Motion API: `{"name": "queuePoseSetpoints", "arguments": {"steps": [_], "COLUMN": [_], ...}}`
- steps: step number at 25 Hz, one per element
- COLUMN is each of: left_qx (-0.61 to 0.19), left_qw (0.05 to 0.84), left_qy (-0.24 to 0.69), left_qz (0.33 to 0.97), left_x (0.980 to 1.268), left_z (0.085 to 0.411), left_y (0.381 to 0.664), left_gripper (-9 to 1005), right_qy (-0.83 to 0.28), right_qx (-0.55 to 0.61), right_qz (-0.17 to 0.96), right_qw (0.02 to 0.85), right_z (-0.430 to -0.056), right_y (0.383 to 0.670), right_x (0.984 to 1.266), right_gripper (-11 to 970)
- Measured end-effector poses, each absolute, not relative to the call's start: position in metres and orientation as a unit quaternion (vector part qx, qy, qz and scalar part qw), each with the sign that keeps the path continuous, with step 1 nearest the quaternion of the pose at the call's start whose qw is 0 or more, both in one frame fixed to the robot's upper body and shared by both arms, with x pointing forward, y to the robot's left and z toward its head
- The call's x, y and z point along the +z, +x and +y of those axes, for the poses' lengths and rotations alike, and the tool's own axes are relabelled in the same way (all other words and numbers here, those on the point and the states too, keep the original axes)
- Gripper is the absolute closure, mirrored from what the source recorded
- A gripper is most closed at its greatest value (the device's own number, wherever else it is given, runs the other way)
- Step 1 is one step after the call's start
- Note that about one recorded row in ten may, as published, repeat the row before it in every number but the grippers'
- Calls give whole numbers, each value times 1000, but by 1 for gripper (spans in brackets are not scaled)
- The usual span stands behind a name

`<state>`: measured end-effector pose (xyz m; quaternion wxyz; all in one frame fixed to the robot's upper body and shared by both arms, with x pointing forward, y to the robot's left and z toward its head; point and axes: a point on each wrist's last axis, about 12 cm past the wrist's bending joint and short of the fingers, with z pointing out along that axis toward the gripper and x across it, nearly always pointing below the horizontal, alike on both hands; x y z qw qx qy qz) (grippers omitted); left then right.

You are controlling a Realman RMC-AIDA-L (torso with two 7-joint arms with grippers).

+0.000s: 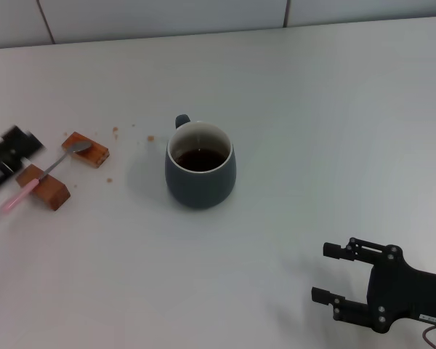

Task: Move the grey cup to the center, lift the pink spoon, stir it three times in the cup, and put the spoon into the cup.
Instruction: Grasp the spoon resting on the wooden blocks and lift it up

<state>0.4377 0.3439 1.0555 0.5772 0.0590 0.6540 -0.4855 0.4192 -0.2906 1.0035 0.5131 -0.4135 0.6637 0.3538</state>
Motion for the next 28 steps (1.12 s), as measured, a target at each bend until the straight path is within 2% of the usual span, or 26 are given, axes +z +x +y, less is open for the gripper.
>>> {"name": "queuePoseSetpoints", "arguments": {"steps": [4, 5, 6, 9, 12, 20, 28], "left_qx": [-545, -562, -562, -567, -558, -525, -522], "left_qw": [523, 509, 509, 467, 425, 358, 336], "left_qy": [-60, -121, -121, -227, -277, -326, -339], "left_qz": [652, 641, 641, 640, 656, 700, 707], "left_x": [1068, 1072, 1072, 1066, 1057, 1038, 1030], "left_z": [370, 383, 383, 404, 411, 412, 406], "left_y": [449, 449, 449, 445, 443, 440, 438], "left_gripper": [201, 201, 201, 201, 201, 200, 200], "right_qy": [-413, -413, -413, -412, -412, -416, -417], "right_qx": [355, 355, 355, 356, 356, 357, 357], "right_qz": [664, 664, 664, 664, 664, 660, 659], "right_qw": [513, 513, 513, 513, 512, 514, 515], "right_z": [-290, -290, -290, -290, -291, -291, -291], "right_y": [420, 420, 420, 419, 419, 422, 423], "right_x": [1004, 1004, 1004, 1004, 1004, 1006, 1007], "right_gripper": [254, 254, 254, 254, 254, 254, 254]}}
